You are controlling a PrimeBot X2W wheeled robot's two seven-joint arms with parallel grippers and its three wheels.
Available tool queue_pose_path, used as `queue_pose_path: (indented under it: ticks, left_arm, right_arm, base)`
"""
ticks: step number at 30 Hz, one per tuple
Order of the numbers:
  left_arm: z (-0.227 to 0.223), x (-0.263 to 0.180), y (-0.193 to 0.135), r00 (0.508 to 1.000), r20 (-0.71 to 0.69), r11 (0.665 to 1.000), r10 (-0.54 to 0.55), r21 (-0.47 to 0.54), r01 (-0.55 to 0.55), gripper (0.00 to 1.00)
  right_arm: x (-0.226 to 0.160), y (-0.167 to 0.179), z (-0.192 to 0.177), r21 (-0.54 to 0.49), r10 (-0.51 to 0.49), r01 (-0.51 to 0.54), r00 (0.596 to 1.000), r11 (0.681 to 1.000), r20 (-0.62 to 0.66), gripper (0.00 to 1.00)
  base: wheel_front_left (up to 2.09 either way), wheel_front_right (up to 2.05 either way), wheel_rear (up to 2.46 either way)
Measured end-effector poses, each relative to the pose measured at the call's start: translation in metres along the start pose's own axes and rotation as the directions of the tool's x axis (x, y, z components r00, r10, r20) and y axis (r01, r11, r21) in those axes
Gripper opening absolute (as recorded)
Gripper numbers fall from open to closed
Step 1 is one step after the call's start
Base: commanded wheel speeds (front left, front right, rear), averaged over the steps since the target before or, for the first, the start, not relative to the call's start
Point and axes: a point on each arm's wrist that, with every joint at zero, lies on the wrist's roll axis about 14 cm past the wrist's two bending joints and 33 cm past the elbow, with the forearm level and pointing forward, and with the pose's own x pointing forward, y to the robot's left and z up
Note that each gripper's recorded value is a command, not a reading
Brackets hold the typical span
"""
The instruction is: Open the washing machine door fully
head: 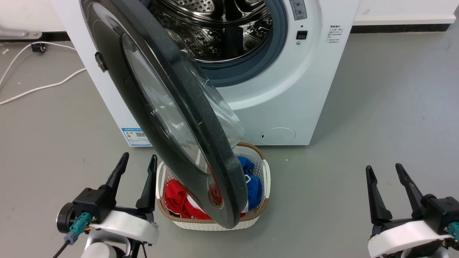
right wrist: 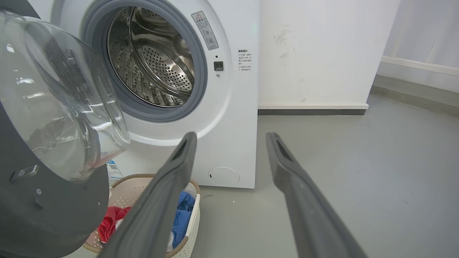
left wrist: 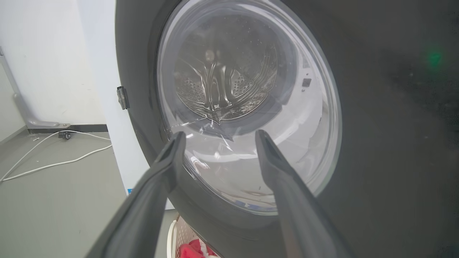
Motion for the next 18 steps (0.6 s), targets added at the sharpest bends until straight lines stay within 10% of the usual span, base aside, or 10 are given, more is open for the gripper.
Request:
queue_pose_path:
  ticks: [11,12,14,18]
  left_arm:
    - [-0.0002,-0.0006,0.0007,1.0,-0.001,1.0,0.004,-0.001,-0.004,1.0]
    - [-0.0004,-0.0006,0.0006,1.0,-0.002,1.0,0.003,-0.001,-0.003,0.88]
    - [-0.0009,-0.0006,0.0006,1.0,-0.004,1.0,0.003,-0.002,-0.003,0.0]
    - [-0.0013,-0.0007,0.002,1.0,-0.005,1.0,0.009,-0.009,-0.009,0.0]
  right_arm:
    - [-0.0009,0.0001,-0.0022,-0.003,0.0,0.0,1.0,1.0,-0.006,1.0]
    - [-0.0012,0.0001,-0.0024,-0.003,-0.001,0.001,1.0,1.0,-0.006,1.0]
    - [-0.0018,0.0,-0.0029,-0.003,-0.001,0.001,1.0,1.0,-0.007,1.0]
    - [-0.0027,-0.0004,-0.0038,-0.002,-0.003,0.003,1.0,1.0,-0.009,1.0]
  base:
    - [0.0,0.0,0.0]
    - [0.0,0.0,0.0]
    - [0.0,0.0,0.0]
    - [0.0,0.0,0.0]
